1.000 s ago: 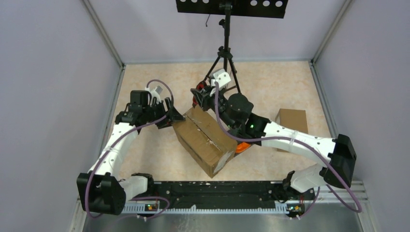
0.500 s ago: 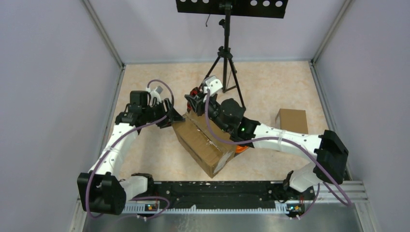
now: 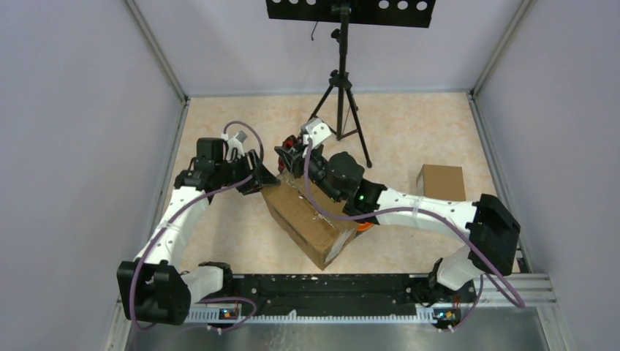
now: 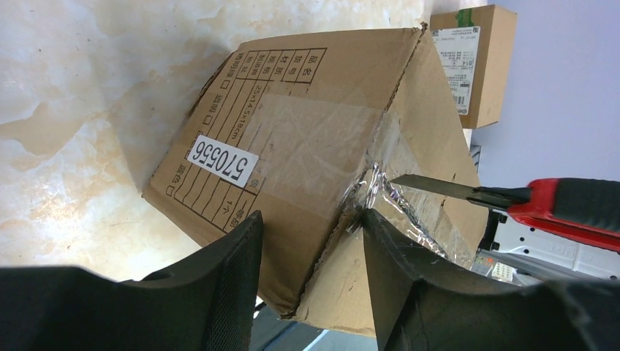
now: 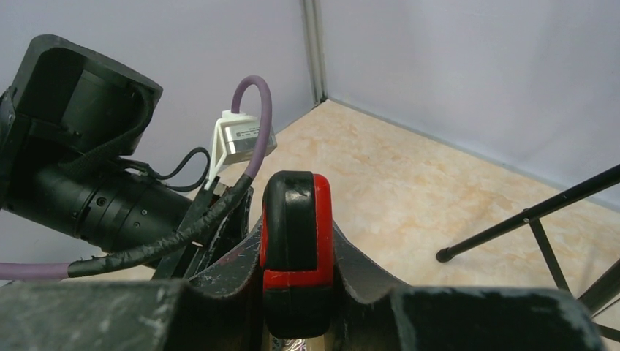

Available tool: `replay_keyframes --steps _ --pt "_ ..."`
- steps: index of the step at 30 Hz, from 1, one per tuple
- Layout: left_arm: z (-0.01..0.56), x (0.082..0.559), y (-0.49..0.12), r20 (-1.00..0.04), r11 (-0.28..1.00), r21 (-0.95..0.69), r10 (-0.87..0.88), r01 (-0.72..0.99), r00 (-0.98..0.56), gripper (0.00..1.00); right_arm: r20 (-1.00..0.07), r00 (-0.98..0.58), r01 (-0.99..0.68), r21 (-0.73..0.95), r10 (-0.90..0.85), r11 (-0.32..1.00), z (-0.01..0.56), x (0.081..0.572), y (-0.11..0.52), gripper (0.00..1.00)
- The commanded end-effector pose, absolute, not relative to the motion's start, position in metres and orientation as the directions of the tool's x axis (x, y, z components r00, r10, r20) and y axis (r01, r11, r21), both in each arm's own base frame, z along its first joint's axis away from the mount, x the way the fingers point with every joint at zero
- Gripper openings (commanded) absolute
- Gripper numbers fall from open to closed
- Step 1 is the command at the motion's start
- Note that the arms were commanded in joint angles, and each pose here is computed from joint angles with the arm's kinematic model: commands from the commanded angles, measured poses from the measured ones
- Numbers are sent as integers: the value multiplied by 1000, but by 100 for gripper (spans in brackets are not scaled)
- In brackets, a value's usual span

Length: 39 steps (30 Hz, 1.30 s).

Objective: Unpack the express box
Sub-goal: Cut the express box at the center of the board.

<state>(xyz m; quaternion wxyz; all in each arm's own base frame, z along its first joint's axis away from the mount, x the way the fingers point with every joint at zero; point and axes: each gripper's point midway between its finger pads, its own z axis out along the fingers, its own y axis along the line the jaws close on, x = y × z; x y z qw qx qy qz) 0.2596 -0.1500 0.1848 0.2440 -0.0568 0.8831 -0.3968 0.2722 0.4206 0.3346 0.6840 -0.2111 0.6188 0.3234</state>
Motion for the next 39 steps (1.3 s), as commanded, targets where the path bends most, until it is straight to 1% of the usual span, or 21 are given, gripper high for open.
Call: replay_keyframes --steps 1,14,22,27,39 --pt "186 258 -152 -389 664 -740 -294 106 -873 55 -970 48 -723 130 237 679 347 265 425 0" --pt "185 257 -150 -385 669 -737 -301 94 -873 54 -977 59 -718 103 207 689 336 265 424 0" --pt "184 257 -150 -364 661 -748 -333 61 -870 53 -987 95 -719 21 128 695 324 256 427 0" --pt "181 256 -147 -357 670 -742 -357 30 -863 51 -989 96 -717 7 109 697 317 253 424 0" --pt "182 255 -147 -353 666 -745 -373 17 -858 48 -978 151 -707 -3 147 707 344 254 422 0"
